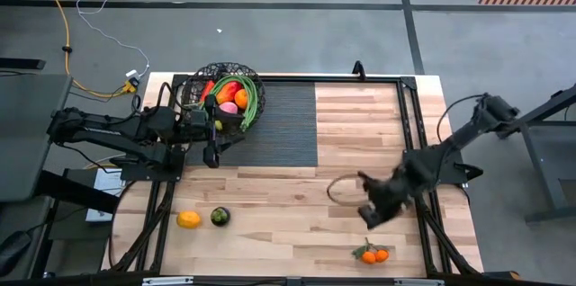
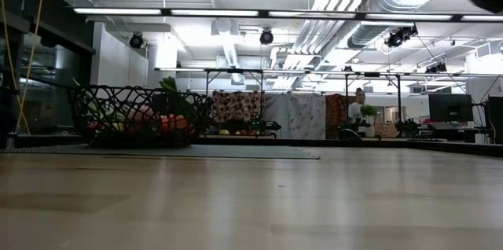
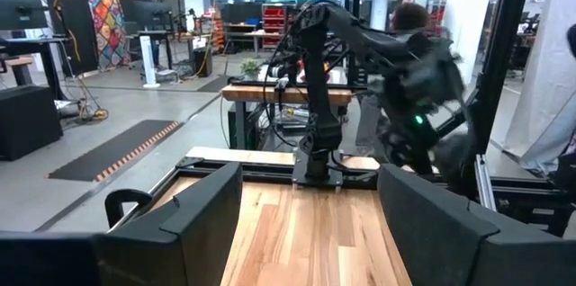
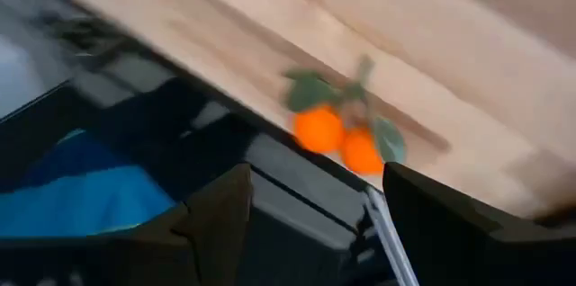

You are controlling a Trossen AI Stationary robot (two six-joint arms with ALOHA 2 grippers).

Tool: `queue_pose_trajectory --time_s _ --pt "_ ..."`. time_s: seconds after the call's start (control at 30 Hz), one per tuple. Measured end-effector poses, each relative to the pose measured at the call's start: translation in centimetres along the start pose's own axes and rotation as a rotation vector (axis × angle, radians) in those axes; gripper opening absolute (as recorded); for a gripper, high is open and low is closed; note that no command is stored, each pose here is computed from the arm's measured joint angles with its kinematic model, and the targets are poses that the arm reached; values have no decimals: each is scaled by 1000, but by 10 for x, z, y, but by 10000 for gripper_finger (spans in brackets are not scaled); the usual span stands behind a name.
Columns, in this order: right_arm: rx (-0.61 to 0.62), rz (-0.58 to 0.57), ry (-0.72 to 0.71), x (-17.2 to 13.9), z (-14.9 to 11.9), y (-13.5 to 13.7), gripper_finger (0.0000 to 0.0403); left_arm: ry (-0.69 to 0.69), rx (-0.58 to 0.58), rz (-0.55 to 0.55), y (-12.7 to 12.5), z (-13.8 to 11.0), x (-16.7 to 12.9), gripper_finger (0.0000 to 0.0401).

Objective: Build produce basket
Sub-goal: Put the tangerine into the black basket

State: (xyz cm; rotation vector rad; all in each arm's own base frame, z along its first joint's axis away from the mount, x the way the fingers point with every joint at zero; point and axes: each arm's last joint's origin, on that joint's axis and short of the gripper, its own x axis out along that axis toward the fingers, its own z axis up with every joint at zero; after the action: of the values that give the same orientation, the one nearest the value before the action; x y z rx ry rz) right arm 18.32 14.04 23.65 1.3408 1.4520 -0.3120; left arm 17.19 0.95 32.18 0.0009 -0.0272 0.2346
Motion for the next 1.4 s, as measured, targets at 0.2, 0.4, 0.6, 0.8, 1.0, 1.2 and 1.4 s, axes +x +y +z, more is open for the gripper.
queue_pose_trajectory --time_s 0.2,0.4,0.6,0.8,1.0,1.2,1.4 --pt "156 -99 -9 45 -7 3 245 0 0 2 0 0 0 250" --pt "187 -154 -43 73 1 3 245 1 0 9 0 0 0 250" --pt "208 -182 -53 91 7 2 233 3 1 10 0 0 0 250" --pt "214 -202 -36 103 10 2 200 5 1 9 0 -1 0 250" --pt "225 -237 -18 111 12 -1 174 8 -2 9 0 -1 0 250" --pt "234 -261 -27 119 16 -3 167 8 -1 26 1 -1 0 250" --pt "240 -277 -10 125 17 -4 167 9 2 35 1 -1 0 250"
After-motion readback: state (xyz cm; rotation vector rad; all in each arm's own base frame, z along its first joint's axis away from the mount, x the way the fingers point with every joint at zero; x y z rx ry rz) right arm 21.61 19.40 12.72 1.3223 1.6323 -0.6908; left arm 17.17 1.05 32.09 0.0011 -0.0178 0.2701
